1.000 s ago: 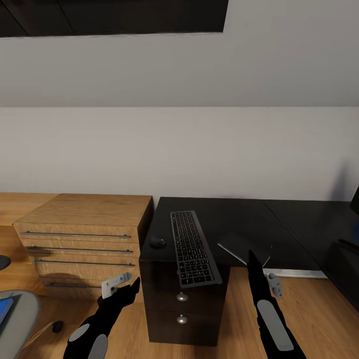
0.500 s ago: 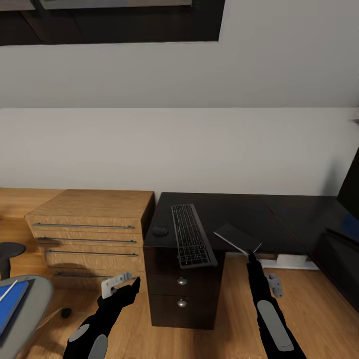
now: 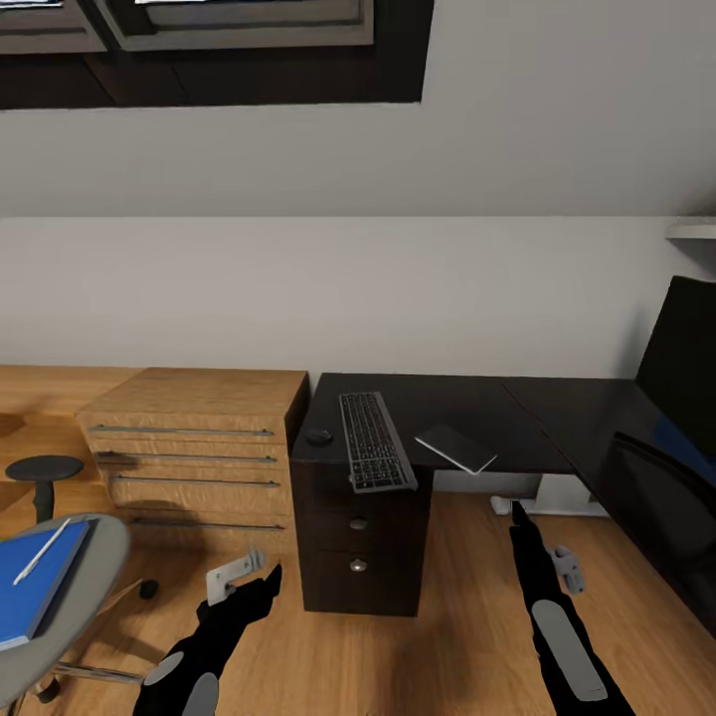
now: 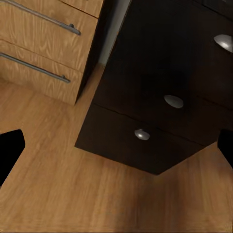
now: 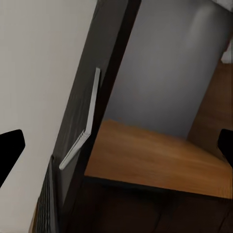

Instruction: In the bedroom, organize the workspace by keeping the computer under the desk, ensuring the monitor is on the desk, placing the keyboard on the desk next to the monitor, placing the mouse on the desk next to the keyboard, moving the folder from the swivel chair onto the desk next to the mouse, stacking the notebook on top of the folder with the pen on top of the notebook, and positioning the swivel chair next to the desk.

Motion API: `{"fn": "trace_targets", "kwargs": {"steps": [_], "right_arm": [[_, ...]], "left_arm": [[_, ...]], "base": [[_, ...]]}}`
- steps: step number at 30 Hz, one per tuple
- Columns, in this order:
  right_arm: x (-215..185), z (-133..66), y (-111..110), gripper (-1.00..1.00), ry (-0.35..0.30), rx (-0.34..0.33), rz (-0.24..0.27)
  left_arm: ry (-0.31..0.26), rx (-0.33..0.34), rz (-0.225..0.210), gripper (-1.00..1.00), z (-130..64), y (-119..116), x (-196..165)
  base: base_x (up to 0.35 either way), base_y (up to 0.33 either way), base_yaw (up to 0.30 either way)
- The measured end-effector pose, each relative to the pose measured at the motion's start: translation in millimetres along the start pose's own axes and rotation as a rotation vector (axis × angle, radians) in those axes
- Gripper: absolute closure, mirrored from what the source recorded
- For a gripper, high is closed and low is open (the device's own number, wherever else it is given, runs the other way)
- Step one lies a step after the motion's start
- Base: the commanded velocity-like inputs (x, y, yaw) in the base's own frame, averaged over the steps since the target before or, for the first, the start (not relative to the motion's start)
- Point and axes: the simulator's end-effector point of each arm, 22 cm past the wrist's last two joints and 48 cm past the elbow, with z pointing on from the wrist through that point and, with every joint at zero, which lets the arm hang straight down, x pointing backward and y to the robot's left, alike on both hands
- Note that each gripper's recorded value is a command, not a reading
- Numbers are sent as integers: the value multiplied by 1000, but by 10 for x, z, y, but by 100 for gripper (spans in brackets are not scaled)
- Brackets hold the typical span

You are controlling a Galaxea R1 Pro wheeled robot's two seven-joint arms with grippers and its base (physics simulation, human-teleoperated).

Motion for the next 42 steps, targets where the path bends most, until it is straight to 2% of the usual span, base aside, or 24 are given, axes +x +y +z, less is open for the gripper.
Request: {"fn": "trace_targets", "kwargs": {"steps": [8, 12, 13, 14, 19, 20, 21, 25, 28, 30, 32, 35, 42], "right_arm": [[-30, 7, -58, -100, 0, 5, -26], [132, -60, -546, -100, 48, 113, -88], [196, -120, -836, -100, 73, 170, -134], [219, -159, -977, -100, 86, 198, -164], [241, -347, -1451, -100, 127, 289, -326], [225, -468, -1706, -100, 135, 331, -417], [203, -574, -1886, -100, 136, 362, -473], [122, -798, -2151, -100, 123, 418, -554], [65, -951, -2276, -100, 107, 450, -594], [19, -1062, -2352, -100, 93, 470, -620], [-11, -1144, -2385, -100, 84, 479, -646], [-19, -1162, -2333, -100, 89, 469, -670], [23, -1151, -2143, -100, 125, 414, -748]], "left_arm": [[36, -21, 4, -100, 8, 106, 178], [114, -55, 11, -100, -33, 253, 514], [150, -71, 16, -100, -36, 319, 675], [169, -79, 18, -100, -43, 349, 749], [255, -120, 31, -100, -87, 501, 1079], [293, -146, 37, -100, -108, 600, 1261], [312, -167, 40, -100, -127, 667, 1366], [336, -217, 46, -100, -184, 810, 1532], [342, -257, 52, -100, -233, 932, 1662], [350, -299, 61, -100, -301, 1101, 1858], [347, -364, 80, -100, -454, 1428, 2178], [333, -400, 96, -100, -584, 1607, 2301], [350, -437, 121, -100, -801, 1788, 2419]], "base": [[-46, -16, 0], [-7, -3, 0], [-3, -1, 0], [-3, -1, 0], [-1, 0, 0], [0, 0, 0], [0, 0, 0], [0, 0, 0], [0, 0, 0], [0, 0, 0], [0, 0, 0], [0, 0, 0], [0, 0, 0]]}}
